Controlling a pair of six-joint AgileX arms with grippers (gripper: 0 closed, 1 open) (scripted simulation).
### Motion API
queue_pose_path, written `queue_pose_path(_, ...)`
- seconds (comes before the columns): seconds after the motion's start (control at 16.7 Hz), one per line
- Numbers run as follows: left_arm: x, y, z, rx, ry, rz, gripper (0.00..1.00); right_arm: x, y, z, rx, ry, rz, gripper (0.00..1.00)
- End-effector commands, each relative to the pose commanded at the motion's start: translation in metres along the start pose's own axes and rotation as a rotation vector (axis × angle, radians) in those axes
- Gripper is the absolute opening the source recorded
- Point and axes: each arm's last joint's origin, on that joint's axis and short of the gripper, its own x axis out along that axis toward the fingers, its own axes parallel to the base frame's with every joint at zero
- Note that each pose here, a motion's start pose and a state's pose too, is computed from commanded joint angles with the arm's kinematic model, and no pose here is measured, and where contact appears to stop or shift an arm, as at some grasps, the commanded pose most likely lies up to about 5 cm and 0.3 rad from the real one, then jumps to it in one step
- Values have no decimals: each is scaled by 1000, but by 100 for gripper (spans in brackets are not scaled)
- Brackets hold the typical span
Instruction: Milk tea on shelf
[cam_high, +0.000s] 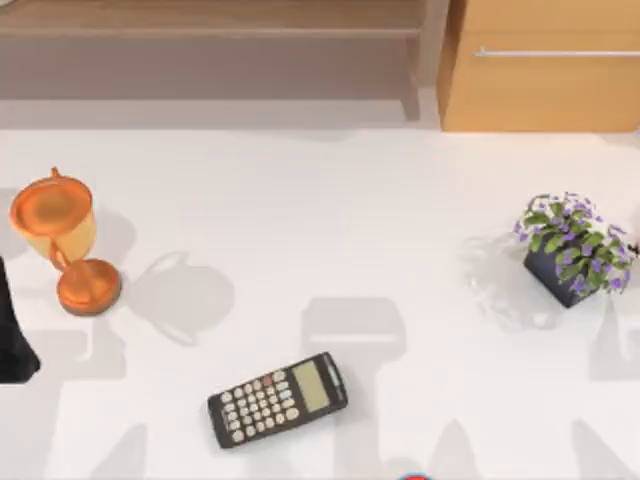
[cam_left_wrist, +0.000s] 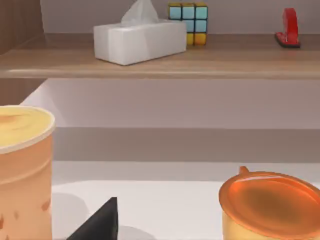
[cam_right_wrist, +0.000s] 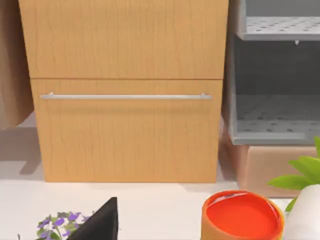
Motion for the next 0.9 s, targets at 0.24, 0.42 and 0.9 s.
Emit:
queue_pose_path(0.24,1,1,4,2,-11,1,100,0,0,0,0,0,0,100)
queue_pose_path(0.42,8,6,18,10,-36,-1,100,0,0,0,0,0,0,100)
queue_pose_path(0.9,71,50,31,24,27,-20,100,0,0,0,0,0,0,100)
